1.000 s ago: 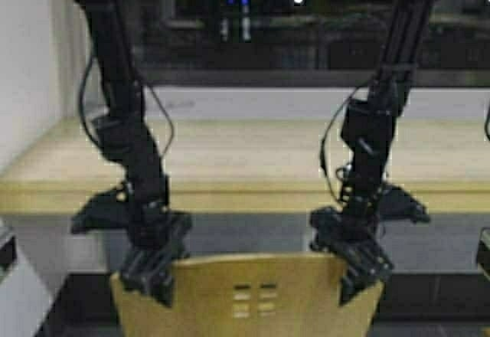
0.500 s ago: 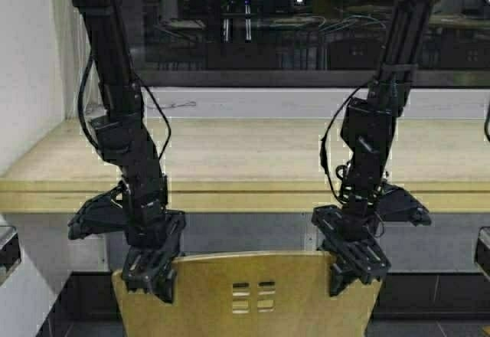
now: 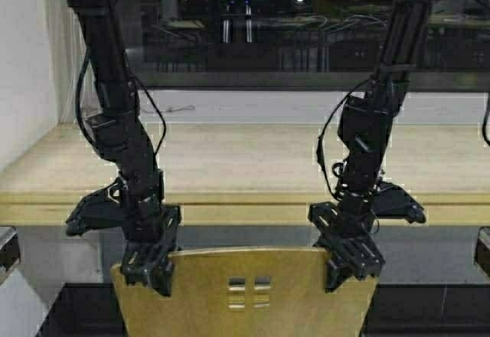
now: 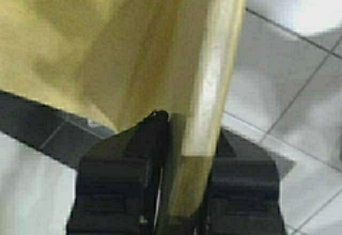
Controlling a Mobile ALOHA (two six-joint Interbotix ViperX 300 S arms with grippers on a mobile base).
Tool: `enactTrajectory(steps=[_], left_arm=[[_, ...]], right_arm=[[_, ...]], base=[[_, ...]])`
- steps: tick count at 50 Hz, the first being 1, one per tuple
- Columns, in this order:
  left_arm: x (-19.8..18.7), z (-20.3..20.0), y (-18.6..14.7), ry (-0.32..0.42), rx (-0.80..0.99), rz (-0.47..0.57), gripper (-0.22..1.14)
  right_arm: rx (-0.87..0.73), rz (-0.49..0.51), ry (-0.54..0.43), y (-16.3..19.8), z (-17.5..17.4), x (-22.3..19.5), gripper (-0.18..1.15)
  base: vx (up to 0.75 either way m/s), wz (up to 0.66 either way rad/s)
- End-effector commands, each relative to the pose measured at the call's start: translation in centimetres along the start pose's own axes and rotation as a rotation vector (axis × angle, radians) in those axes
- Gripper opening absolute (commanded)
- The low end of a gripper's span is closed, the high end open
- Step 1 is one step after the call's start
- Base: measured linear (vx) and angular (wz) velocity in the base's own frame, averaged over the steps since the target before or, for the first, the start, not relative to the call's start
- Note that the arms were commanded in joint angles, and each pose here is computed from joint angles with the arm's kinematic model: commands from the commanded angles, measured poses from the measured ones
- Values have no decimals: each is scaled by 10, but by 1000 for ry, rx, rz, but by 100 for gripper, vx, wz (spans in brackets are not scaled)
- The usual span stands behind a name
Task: Push the chairs under the table
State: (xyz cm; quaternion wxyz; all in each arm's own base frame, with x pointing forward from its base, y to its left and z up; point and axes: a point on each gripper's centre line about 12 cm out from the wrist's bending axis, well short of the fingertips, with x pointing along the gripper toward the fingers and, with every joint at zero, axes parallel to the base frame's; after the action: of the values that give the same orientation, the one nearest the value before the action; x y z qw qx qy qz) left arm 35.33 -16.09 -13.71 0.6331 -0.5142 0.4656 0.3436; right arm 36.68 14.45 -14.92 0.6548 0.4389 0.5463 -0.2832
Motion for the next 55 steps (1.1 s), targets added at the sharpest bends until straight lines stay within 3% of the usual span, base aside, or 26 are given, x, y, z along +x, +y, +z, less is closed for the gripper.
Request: enactTrajectory(steps=[1, 55], left_arm=[[-4, 3, -21, -5, 58, -56, 4], [-30, 11, -21, 2, 84, -58, 5]], right_arm=[[-69, 28, -11, 9, 0, -2, 4], [-185, -8, 12, -5, -18, -14, 4]], base=[[23, 2], [23, 0]])
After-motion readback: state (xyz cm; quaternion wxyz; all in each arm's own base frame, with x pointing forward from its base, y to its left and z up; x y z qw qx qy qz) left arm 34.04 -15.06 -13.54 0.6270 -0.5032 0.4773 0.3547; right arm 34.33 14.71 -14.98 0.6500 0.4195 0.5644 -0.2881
